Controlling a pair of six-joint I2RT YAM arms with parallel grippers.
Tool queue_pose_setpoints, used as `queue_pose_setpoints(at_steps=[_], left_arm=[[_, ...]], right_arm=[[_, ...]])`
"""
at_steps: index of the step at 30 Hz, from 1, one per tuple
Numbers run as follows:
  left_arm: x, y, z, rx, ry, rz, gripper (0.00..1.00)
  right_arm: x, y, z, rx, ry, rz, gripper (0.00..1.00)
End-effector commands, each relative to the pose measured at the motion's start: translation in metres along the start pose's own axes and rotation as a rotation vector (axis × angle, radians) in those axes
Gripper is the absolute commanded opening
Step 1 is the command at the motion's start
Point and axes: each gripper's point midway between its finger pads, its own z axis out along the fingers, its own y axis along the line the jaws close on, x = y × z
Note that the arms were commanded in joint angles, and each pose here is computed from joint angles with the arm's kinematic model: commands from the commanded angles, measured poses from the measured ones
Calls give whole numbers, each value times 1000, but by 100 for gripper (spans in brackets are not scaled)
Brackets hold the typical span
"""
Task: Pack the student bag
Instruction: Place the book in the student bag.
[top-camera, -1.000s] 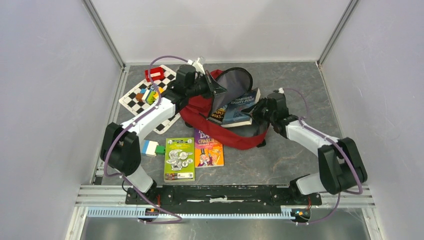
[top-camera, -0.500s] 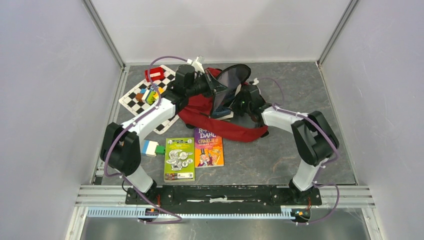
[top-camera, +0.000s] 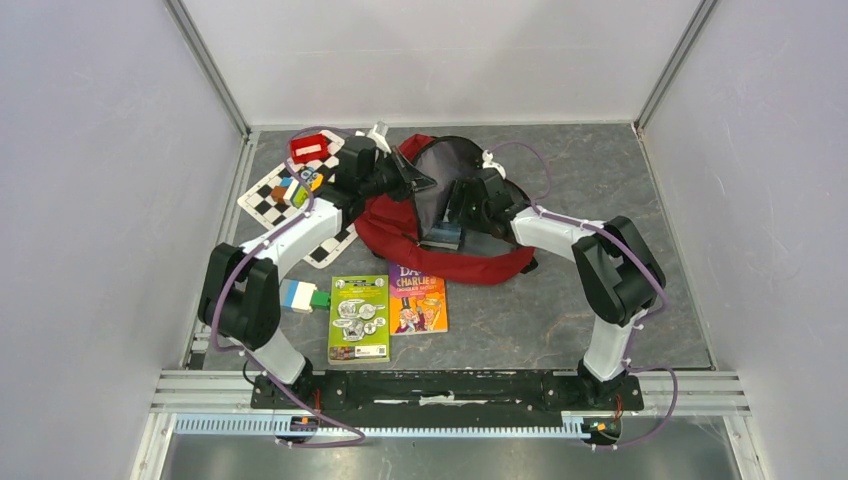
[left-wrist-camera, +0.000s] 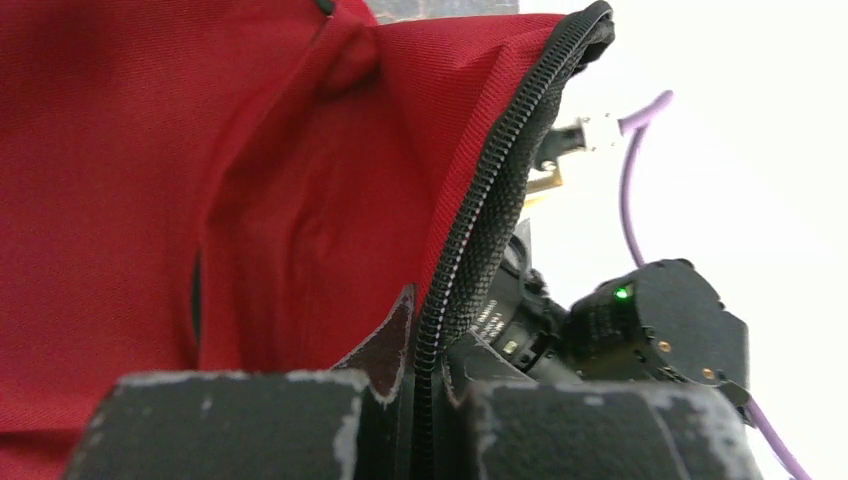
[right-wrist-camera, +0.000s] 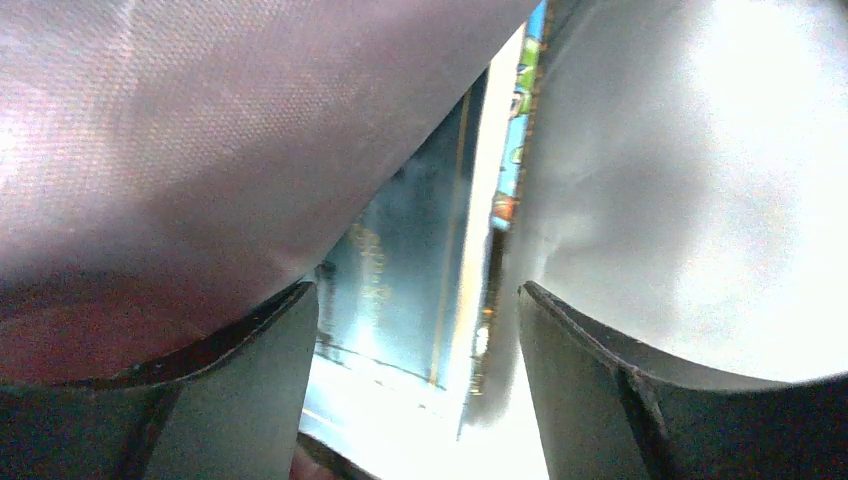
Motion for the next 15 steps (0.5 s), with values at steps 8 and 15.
queue_pose_setpoints(at_steps=[8, 15], left_arm=[[-8, 18, -11, -57, -37, -45, 2], [-14, 39, -15, -111, -53, -59, 2]], right_arm=[[-13, -13, -19, 30, -46, -205, 58], [11, 19, 8, -139, 76, -187, 45]])
